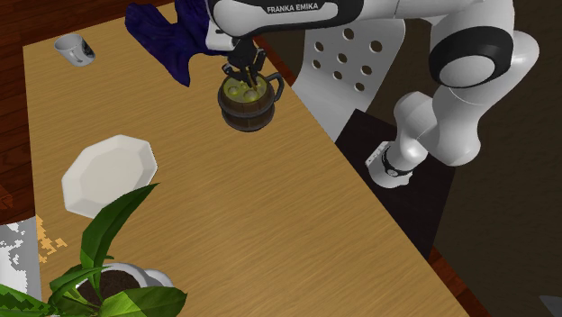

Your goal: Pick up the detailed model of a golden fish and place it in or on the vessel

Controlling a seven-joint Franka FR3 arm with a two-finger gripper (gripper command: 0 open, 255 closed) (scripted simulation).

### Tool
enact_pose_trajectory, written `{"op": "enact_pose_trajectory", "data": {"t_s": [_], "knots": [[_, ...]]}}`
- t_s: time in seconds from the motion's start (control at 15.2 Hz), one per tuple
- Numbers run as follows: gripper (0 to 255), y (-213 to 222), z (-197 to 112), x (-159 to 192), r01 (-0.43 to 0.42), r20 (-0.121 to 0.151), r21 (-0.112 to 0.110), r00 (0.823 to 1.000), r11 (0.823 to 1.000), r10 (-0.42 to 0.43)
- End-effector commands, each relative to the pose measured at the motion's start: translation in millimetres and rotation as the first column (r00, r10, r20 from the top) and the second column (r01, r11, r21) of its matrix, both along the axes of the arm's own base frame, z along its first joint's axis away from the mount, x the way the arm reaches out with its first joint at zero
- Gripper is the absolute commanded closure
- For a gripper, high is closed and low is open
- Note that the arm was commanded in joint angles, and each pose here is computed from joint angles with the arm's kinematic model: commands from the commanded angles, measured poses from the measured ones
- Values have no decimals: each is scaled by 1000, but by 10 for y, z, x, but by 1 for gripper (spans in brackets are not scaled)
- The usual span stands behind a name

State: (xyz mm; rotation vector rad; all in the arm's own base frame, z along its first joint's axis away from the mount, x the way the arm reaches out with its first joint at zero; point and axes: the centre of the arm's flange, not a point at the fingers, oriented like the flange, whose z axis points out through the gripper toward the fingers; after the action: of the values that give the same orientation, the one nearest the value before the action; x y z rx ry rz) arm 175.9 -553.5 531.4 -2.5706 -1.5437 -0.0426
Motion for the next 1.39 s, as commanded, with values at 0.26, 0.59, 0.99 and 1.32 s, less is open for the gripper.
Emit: {"op": "enact_pose_trajectory", "data": {"t_s": [0.26, 0.59, 0.99, 1.32], "knots": [[255, 2, -87, 6, 2, -9, 12, 1000, 1000, -1], [0, -8, -96, 9, 1, -8, 12, 1000, 1000, -1], [0, -72, 407, 35, 1, -9, 12, 1000, 1000, -1], [0, -72, 407, 35, 1, -9, 12, 1000, 1000, -1]]}}
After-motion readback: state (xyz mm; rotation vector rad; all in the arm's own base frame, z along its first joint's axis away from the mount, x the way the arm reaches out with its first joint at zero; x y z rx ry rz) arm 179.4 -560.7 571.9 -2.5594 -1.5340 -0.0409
